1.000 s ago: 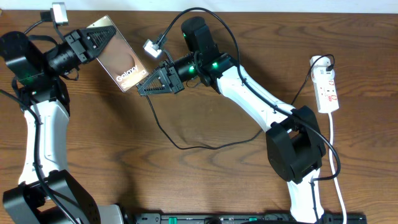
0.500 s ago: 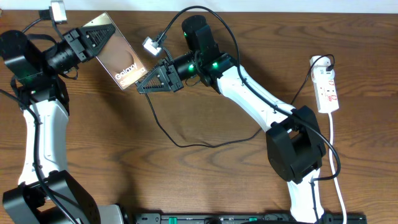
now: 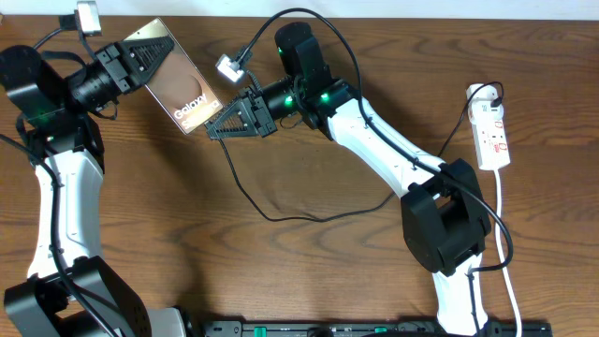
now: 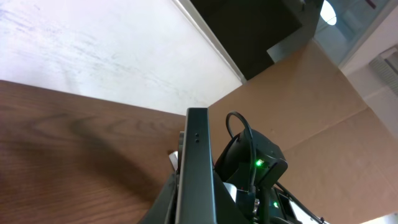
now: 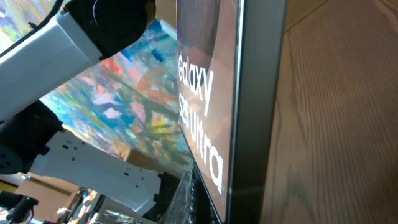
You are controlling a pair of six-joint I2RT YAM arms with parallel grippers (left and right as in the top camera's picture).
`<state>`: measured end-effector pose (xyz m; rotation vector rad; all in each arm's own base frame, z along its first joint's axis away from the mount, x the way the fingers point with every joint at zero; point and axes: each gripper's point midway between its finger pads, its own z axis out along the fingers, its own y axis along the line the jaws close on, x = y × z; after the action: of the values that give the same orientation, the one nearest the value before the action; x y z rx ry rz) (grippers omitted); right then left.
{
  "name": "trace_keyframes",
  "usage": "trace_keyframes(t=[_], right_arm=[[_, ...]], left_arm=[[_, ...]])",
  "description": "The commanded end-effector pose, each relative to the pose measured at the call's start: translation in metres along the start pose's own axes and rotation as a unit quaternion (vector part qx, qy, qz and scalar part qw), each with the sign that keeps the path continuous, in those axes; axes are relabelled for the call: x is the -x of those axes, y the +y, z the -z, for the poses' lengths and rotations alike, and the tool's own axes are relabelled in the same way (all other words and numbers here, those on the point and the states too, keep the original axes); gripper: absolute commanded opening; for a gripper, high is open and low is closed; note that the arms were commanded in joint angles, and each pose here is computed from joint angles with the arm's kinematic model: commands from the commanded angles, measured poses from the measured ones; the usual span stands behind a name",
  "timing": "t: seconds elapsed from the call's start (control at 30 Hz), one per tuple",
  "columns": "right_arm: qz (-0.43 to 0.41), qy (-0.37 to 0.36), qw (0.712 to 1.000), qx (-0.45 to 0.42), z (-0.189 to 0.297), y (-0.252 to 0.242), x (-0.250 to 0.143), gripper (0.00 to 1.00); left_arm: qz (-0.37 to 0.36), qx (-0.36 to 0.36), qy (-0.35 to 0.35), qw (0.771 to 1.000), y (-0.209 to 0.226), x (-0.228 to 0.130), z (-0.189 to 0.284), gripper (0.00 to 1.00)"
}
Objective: Plug charger to phone and switch on socket
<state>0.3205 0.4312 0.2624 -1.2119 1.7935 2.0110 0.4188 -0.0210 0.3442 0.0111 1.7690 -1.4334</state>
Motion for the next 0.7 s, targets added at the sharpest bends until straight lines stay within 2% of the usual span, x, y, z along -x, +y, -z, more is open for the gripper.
trace_keyframes(t=[0.0, 0.23, 0.4, 0.67], right_arm=[[0.024, -0.039, 0.997, -0.054, 0.016, -0.0131, 0.0243, 0.07], [0.024, -0.039, 0.997, -0.054, 0.016, -0.0131, 0.0243, 0.54], [0.024, -0.037, 0.998, -0.049, 0.0158, -0.0114, 0.0234, 0.98], [0.024, -0.035, 0.998, -0.046, 0.0156, -0.0102, 0.0228, 0.99]], left_arm=[[0.0, -0.053, 0.075, 0.996, -0.019, -0.0304, -0.0071, 0.07], [0.0, -0.053, 0.075, 0.996, -0.019, -0.0304, -0.0071, 0.07], [0.0, -0.053, 0.074, 0.996, -0.019, -0.0303, -0.0071, 0.07], [-0.008, -0.049, 0.068, 0.996, -0.0165, -0.027, -0.0027, 0.07]])
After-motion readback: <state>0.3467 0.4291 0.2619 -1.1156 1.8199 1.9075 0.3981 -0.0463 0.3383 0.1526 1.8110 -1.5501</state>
